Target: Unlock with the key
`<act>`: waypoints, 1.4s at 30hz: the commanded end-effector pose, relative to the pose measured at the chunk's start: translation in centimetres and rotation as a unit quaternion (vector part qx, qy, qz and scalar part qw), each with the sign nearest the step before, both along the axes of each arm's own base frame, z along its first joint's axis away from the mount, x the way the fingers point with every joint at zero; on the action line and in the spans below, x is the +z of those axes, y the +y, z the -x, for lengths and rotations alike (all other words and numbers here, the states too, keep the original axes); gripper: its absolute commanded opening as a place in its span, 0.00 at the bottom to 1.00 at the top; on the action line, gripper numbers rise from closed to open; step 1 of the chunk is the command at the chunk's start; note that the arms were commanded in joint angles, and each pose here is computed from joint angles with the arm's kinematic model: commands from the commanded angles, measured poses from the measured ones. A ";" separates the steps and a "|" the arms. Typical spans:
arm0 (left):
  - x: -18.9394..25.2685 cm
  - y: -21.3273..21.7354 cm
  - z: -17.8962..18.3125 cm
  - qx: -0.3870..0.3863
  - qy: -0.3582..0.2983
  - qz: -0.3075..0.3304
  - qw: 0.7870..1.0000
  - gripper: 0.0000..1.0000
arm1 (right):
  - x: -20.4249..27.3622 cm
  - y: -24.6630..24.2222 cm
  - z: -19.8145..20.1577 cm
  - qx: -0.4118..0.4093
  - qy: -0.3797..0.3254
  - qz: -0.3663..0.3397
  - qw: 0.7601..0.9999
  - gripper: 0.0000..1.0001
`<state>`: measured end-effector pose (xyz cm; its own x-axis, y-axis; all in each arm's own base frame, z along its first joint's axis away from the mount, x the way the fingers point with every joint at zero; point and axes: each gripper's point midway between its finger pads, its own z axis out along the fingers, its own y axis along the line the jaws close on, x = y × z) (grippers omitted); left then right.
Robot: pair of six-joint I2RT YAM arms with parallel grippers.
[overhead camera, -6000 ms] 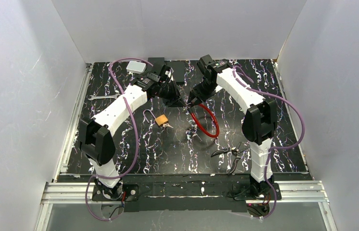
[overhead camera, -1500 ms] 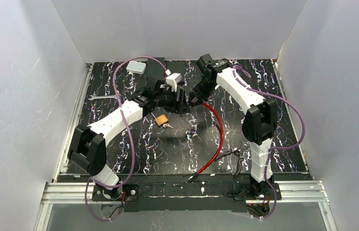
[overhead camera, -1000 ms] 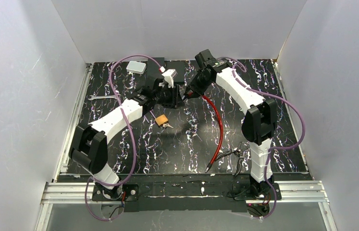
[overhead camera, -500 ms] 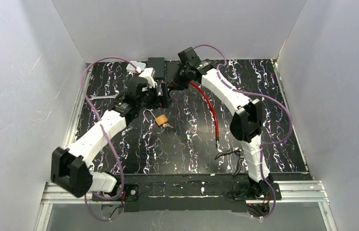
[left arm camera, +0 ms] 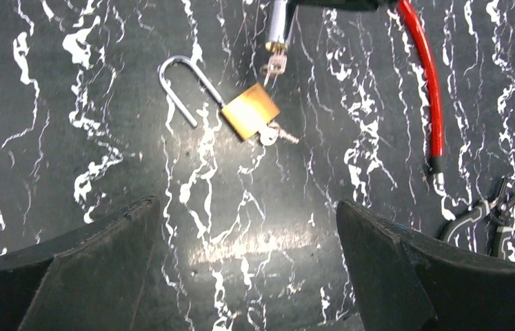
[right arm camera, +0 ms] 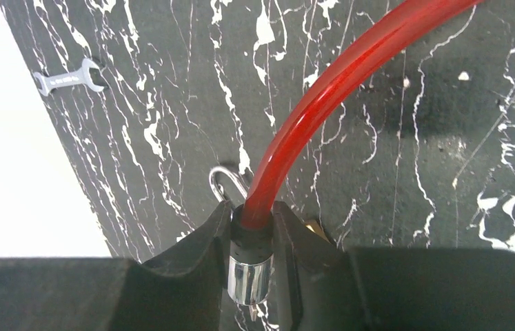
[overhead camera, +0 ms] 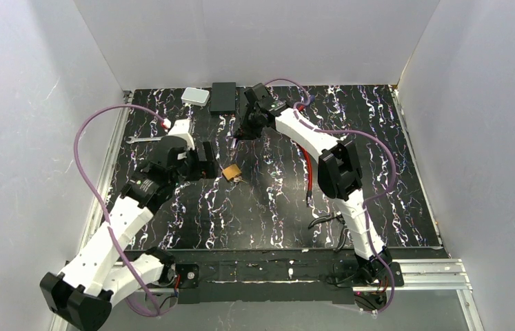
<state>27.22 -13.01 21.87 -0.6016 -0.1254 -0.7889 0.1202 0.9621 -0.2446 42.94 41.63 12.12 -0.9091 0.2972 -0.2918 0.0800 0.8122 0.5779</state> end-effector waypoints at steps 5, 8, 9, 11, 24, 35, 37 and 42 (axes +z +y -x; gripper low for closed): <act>0.3 4.0 5.3 0.034 0.009 -0.016 0.999 0.98 | -0.3 3.0 -3.2 -0.015 -0.045 -0.073 0.996 0.01; 0.5 5.2 6.6 0.044 0.005 -0.022 0.999 0.98 | -0.6 3.9 -3.9 -0.011 -0.058 -0.094 0.994 0.01; 0.6 5.5 6.9 0.048 0.003 -0.024 0.999 0.98 | -0.4 4.1 -4.2 -0.011 -0.067 -0.099 0.993 0.01; 0.5 6.1 7.5 0.054 0.002 -0.028 0.998 0.98 | 0.2 4.4 -4.8 -0.009 -0.085 -0.105 0.991 0.06; 2.5 6.3 7.6 0.043 -0.014 -0.037 0.998 0.98 | 9.3 2.5 -6.4 -0.017 -0.198 -0.105 0.975 0.98; 3.6 6.4 7.7 0.018 -0.032 -0.053 0.998 0.98 | 22.3 -3.4 -1.8 -0.006 -0.352 -0.103 0.930 0.98; 3.7 6.1 7.7 0.017 -0.031 -0.044 0.998 0.98 | 23.0 -4.7 -0.5 0.002 -0.368 -0.092 0.925 0.98; 3.3 5.6 7.9 0.010 -0.022 -0.033 0.999 0.98 | 22.9 -8.9 3.0 -0.019 -0.376 -0.067 0.924 0.98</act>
